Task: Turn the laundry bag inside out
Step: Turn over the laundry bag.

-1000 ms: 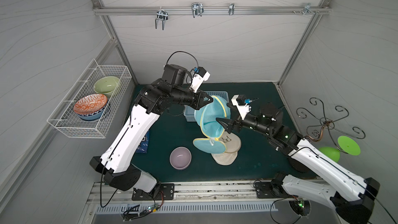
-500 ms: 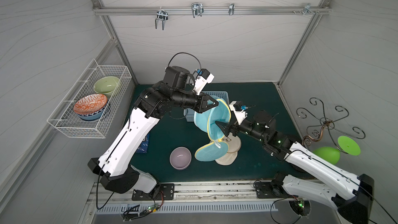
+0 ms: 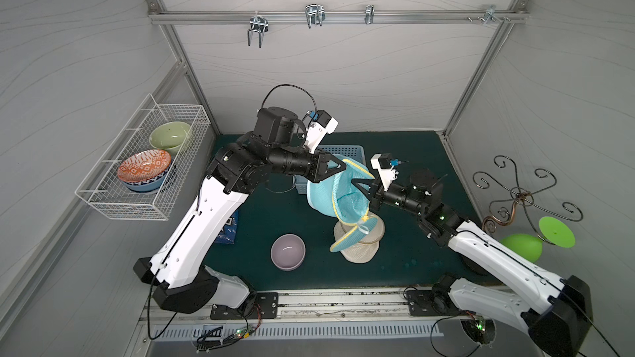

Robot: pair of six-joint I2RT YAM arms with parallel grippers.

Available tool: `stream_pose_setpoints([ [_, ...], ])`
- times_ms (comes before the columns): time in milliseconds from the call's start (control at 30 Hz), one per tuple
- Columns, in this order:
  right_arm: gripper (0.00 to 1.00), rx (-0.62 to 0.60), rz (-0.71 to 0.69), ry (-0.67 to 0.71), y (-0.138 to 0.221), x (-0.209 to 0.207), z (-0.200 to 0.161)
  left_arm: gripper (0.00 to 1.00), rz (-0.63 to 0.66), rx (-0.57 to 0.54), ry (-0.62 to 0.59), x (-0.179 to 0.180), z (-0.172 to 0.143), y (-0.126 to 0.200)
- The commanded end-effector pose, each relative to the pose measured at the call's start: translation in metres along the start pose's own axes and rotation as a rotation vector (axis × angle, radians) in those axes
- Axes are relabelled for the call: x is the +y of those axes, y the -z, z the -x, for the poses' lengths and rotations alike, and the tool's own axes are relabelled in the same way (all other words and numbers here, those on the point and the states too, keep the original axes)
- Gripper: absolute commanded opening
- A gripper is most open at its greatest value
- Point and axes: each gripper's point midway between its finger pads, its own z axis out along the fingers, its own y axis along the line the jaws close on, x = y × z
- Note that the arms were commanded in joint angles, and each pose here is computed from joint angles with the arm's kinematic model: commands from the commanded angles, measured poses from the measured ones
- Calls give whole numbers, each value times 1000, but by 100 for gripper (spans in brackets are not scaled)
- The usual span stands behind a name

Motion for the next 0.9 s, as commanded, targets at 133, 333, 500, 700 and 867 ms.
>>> stream_pose_setpoints([
  [133,0,42,248,78,19,50,12,0,248,-157,-7,38,24,29],
  [333,0,57,531,98,36,100,15,0,345,-247,50,72,42,45],
  [500,0,1,707,117,62,132,31,0,430,-250,43,95,41,43],
  [700,0,-38,898,109,83,160,49,0,429,-273,121,122,40,30],
  [867,0,-12,1095,112,94,200,53,0,398,-243,158,141,49,3],
])
